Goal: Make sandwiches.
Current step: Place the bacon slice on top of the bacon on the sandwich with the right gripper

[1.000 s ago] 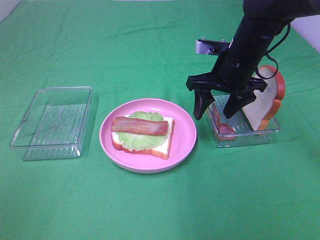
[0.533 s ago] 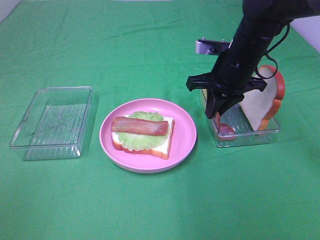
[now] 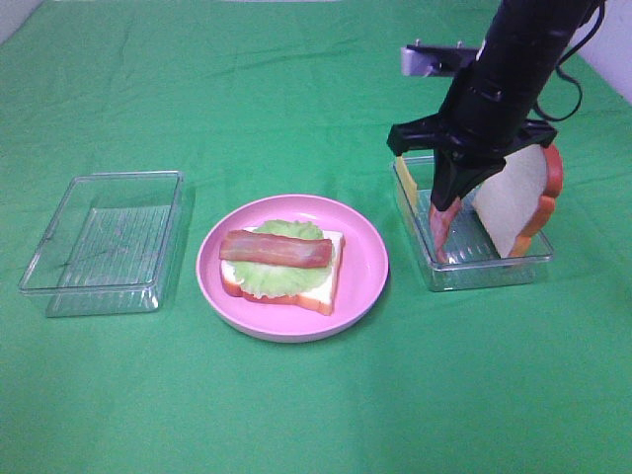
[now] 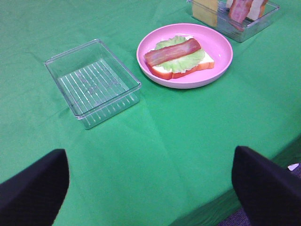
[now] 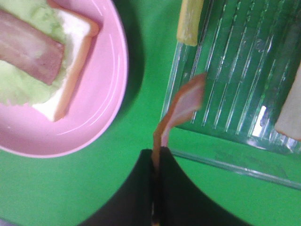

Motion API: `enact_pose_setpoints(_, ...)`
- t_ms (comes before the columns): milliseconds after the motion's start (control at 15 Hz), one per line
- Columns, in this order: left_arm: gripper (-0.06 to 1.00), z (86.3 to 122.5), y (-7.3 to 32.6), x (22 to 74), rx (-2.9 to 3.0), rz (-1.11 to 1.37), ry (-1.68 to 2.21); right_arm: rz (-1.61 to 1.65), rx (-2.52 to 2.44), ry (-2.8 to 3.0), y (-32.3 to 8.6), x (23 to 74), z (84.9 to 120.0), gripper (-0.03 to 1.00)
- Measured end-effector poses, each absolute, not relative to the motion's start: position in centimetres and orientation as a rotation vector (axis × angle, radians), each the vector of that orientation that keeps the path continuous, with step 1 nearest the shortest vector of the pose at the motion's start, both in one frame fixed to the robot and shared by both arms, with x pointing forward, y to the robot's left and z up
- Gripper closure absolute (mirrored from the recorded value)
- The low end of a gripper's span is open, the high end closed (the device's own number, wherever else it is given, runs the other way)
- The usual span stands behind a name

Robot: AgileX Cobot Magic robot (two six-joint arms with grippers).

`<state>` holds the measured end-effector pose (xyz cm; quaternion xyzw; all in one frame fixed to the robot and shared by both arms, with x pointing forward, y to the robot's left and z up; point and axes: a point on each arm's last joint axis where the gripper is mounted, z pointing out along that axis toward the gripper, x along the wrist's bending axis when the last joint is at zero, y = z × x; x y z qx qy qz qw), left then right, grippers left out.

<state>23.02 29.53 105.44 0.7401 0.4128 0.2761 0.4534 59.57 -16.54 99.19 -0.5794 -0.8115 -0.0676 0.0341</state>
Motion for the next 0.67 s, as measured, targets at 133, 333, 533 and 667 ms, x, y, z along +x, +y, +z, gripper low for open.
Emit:
enact_pose_setpoints(133,0.06,105.4,29.5,23.0,1.827,0.682,1.019,-0.267,-1.781,-2.502,-16.8,58.5,101.9,0.97)
enact_pose_setpoints(333,0.06,105.4,29.5,23.0,1.827,0.682,1.019,-0.497,-1.781,-2.477,-16.8,56.1,107.2,0.97)
enact_pose_setpoints(533,0.06,105.4,29.5,23.0,1.827,0.682,1.019,-0.706,-1.691,-2.377,-15.8,55.0,109.4,0.97)
enact_pose_setpoints(667,0.06,105.4,29.5,23.0,1.827,0.682,1.019,-0.948,-1.486,-2.222,-13.5,55.3,109.8,0.97)
